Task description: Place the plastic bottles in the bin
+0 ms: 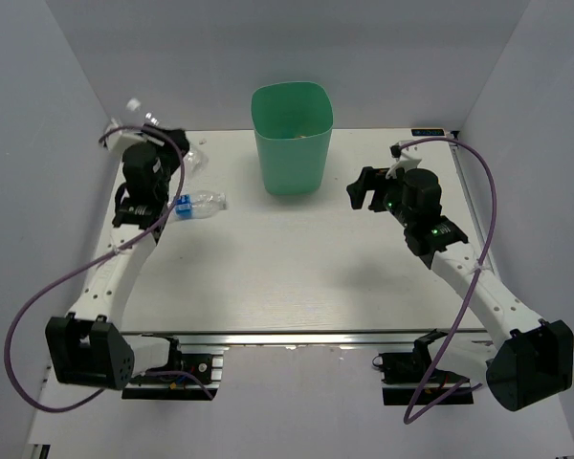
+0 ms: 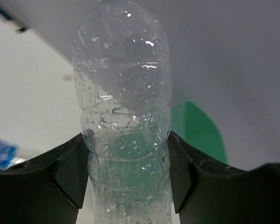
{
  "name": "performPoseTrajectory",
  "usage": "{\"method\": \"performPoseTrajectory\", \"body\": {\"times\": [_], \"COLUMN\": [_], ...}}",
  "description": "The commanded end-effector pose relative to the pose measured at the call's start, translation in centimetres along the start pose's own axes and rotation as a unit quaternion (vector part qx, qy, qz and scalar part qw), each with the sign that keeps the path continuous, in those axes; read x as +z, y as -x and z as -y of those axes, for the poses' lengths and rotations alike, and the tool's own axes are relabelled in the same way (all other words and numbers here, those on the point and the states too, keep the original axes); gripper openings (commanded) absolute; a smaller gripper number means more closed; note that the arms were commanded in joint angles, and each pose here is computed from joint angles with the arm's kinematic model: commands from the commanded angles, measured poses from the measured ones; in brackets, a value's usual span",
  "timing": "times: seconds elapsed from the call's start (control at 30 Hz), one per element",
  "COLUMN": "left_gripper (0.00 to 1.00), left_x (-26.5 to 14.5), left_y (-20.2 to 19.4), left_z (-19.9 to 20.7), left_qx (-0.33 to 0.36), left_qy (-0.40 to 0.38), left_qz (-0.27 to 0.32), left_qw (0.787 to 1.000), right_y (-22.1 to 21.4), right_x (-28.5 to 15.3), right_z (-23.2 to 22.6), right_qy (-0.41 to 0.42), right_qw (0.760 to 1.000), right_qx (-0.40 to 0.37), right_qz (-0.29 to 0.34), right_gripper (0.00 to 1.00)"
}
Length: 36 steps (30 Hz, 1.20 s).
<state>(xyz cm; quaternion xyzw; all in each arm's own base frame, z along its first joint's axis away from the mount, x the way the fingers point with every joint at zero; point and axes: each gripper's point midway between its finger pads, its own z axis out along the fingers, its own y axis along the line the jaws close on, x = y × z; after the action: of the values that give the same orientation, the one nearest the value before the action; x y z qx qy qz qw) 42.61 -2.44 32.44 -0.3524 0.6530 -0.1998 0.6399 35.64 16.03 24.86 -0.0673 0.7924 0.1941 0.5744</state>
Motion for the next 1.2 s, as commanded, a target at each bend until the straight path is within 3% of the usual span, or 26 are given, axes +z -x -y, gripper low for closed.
{"method": "performPoseTrajectory", "body": {"times": [0.0, 0.17, 0.27, 0.33, 0.47, 0.5, 0.53, 0.63, 0.73, 0.97, 1.03, 1.17], "left_gripper": [0.43, 0.45, 0.5, 0.56, 0.6, 0.63, 0.75, 0.97, 0.98, 0.98, 0.98, 0.98], "left_x": [0.4, 2.3, 3.6, 3.8, 6.9, 7.8, 8.1, 8.6, 7.5, 5.3, 5.8, 4.2], "left_y": [-0.8, -1.4, -3.9, -5.8, -9.8, -10.7, -11.5, -11.8, -10.7, -7.9, -8.6, -6.2], "left_z": [9.7, 19.6, 24.1, 26.3, 28.5, 29.4, 29.6, 31.0, 31.4, 29.1, 26.4, 21.3], "left_qx": [0.048, 0.085, 0.084, 0.083, 0.104, 0.104, 0.105, 0.111, 0.112, 0.149, 0.168, 0.184], "left_qy": [-0.176, -0.282, -0.332, -0.372, -0.372, -0.386, -0.395, -0.411, -0.42, -0.377, -0.332, -0.242], "left_qz": [-0.03, -0.008, -0.03, -0.046, -0.071, -0.073, -0.085, -0.09, -0.083, -0.064, -0.068, -0.041], "left_qw": [0.983, 0.956, 0.939, 0.923, 0.92, 0.914, 0.909, 0.9, 0.897, 0.912, 0.926, 0.952], "right_y": [2.1, 2.8, 2.7, 2.2, 1.7, 1.8, 1.7, 2.1, 2.0, 1.6, 1.3, 1.1], "right_x": [-0.7, -1.4, -1.7, -1.8, -1.9, -1.9, -1.9, -2.1, -2.2, -1.9, -1.7, -1.6], "right_z": [0.1, 0.3, 0.6, 1.1, 1.5, 1.5, 1.5, 1.5, 1.7, 1.7, 1.8, 2.0], "right_qy": [-0.006, -0.011, -0.019, -0.029, -0.04, -0.04, -0.039, -0.039, -0.043, -0.041, -0.043, -0.045], "right_qw": [0.999, 0.998, 0.998, 0.998, 0.998, 0.998, 0.998, 0.998, 0.997, 0.998, 0.998, 0.998], "right_qx": [0.003, -0.001, -0.003, -0.005, -0.007, -0.006, -0.007, -0.009, -0.01, -0.012, -0.014, -0.017], "right_qz": [0.044, 0.061, 0.064, 0.061, 0.054, 0.055, 0.054, 0.057, 0.06, 0.055, 0.05, 0.047], "right_gripper": [0.89, 0.89, 0.89, 0.9, 0.89, 0.9, 0.89, 0.89, 0.89, 0.89, 0.89, 0.89]}}
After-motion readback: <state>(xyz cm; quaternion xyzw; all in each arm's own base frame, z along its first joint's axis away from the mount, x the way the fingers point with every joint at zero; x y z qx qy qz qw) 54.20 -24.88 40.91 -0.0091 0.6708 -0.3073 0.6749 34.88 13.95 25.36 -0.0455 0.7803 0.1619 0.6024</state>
